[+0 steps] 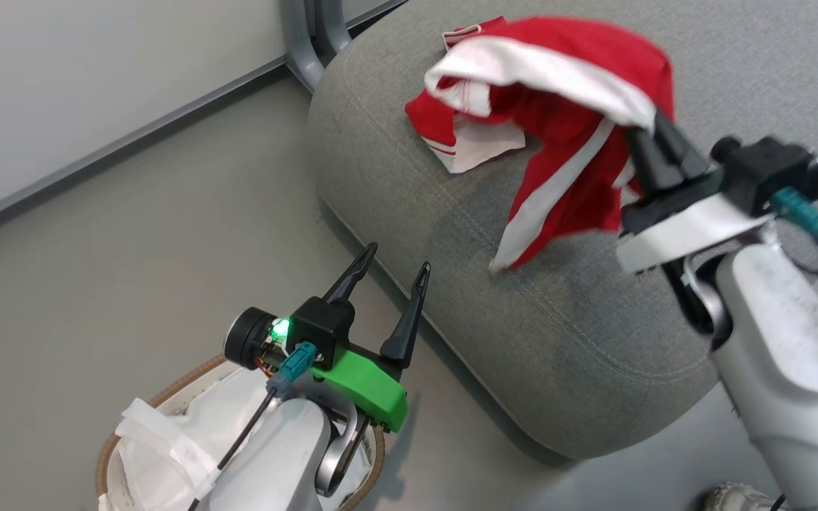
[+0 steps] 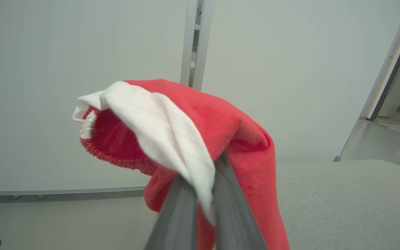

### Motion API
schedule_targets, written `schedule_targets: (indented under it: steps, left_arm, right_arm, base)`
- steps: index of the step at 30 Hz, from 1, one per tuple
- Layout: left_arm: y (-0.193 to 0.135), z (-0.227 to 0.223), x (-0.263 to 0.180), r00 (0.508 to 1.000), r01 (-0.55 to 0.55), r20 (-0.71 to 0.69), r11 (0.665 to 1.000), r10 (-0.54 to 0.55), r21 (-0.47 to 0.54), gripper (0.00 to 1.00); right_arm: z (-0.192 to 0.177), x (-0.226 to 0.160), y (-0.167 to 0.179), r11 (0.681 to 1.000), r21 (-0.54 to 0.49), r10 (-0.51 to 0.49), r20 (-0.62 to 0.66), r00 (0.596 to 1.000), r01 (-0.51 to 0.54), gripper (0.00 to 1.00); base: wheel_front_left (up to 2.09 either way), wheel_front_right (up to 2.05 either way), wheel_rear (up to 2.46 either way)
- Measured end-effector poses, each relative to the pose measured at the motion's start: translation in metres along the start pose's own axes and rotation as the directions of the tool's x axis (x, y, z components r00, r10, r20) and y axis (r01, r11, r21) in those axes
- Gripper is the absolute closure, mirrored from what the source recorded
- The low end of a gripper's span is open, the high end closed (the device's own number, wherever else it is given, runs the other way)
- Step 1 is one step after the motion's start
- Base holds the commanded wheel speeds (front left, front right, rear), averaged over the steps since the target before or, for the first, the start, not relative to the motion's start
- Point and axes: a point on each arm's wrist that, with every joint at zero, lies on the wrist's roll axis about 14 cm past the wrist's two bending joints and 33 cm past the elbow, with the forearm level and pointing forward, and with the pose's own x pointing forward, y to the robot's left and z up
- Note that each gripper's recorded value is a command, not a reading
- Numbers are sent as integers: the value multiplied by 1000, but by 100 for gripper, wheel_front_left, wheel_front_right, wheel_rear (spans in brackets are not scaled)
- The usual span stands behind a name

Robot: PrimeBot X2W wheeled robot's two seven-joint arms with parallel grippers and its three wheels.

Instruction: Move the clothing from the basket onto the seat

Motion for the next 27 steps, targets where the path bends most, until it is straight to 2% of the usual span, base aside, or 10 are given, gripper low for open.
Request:
schedule_targets:
  steps: [2,4,11,15,19,27]
  left_arm:
    - [8,-5,1,1000,-10,-6,1000,10,-4,0]
    - [17,-9,1,1000,-24,-10,1000,24,-11,0]
    - [51,-19,1,997,-75,-7,997,74,-26,0]
    - [70,-26,-1,994,-106,-7,994,106,-34,0]
    - [88,-36,-5,990,-140,-17,989,139,-43,0]
    - [128,-63,-22,969,-245,-57,967,241,-69,0]
  right_arm:
    - [9,19,-9,999,-42,4,27,1000,-3,100]
    - [13,36,-15,999,-31,-7,47,999,9,100]
    - [-5,85,-27,988,-150,29,12,1000,-27,100]
    - [-34,104,-40,979,-203,6,-52,999,-17,100]
    - [-76,114,-59,971,-237,-57,-139,989,23,100]
    - [-179,103,-68,963,-269,-133,-358,924,34,100]
  base:
    - [0,0,0]
    - [0,0,0]
    - [0,0,0]
    - [0,0,0]
    - [0,0,0]
    - [0,0,0]
